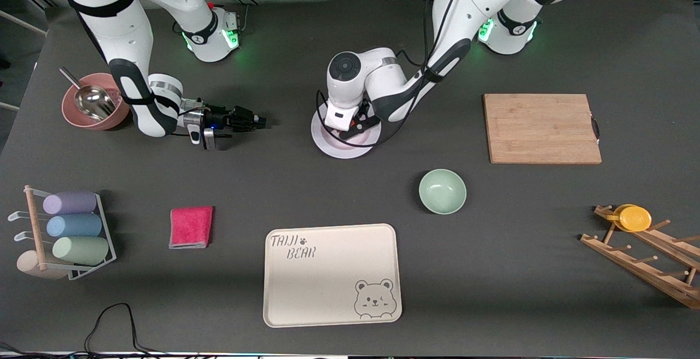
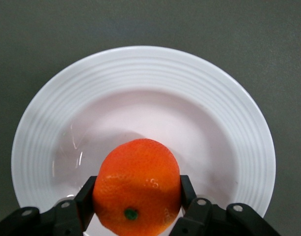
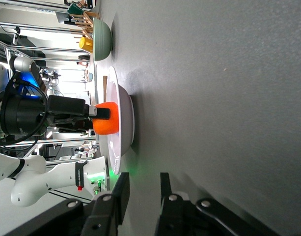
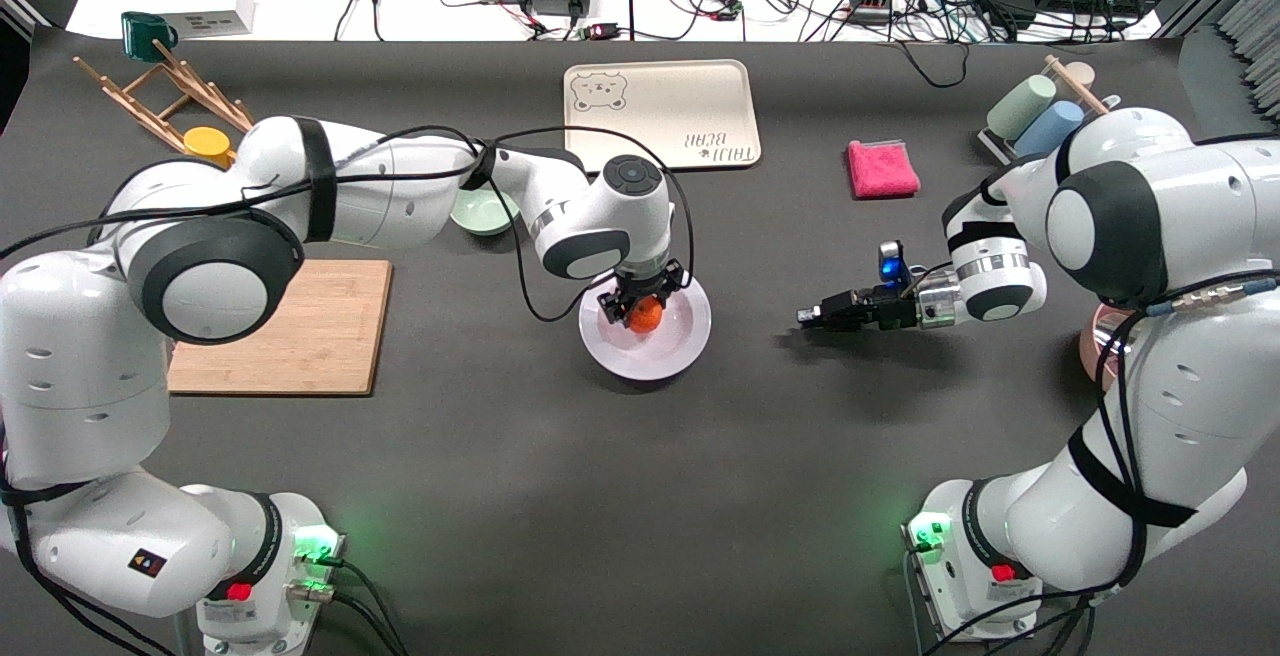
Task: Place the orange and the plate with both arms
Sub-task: 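Lower the orange onto the white plate with the left gripper, then release the orange and withdraw the left gripper while the right grasps plate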
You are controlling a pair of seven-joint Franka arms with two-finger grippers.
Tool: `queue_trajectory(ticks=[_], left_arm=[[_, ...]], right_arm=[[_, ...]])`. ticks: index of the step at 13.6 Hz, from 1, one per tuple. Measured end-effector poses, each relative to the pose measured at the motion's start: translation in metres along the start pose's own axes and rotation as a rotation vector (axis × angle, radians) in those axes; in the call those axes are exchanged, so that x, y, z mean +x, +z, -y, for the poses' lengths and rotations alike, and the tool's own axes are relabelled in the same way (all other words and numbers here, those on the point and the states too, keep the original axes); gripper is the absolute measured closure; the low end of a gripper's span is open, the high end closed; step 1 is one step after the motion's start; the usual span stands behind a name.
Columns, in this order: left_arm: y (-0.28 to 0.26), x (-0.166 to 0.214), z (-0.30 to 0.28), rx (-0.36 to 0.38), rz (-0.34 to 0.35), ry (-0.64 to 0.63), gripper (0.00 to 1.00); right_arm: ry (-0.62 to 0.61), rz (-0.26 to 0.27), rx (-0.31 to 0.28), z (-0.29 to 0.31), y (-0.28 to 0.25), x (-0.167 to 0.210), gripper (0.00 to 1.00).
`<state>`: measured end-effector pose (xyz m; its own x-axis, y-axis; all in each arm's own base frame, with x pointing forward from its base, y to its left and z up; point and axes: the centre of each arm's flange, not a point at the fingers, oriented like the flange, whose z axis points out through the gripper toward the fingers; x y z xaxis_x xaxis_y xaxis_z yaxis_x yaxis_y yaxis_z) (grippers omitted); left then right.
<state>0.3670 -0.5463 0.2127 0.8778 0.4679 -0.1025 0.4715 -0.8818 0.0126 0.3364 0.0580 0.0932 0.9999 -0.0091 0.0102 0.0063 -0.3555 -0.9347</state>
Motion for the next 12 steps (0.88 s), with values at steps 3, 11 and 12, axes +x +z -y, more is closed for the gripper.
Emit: queue_trajectory(ticks=[3, 11, 12], left_arm=[[-0.002, 0.001, -0.002, -0.005, -0.003, -0.003, 0.01], [-0.133, 0.113, -0.010, 0.178, -0.109, 0.039, 0.00], [-0.150, 0.133, -0.004, 0.177, -0.112, 0.063, 0.00]], right_arm=[[0.000, 0.000, 0.000, 0.000, 0.000, 0.000, 0.68], [0.001, -0.039, 0.018, 0.004, 0.012, 0.007, 0.68], [0.003, -0.047, 0.027, 0.007, 0.020, 0.008, 0.68]])
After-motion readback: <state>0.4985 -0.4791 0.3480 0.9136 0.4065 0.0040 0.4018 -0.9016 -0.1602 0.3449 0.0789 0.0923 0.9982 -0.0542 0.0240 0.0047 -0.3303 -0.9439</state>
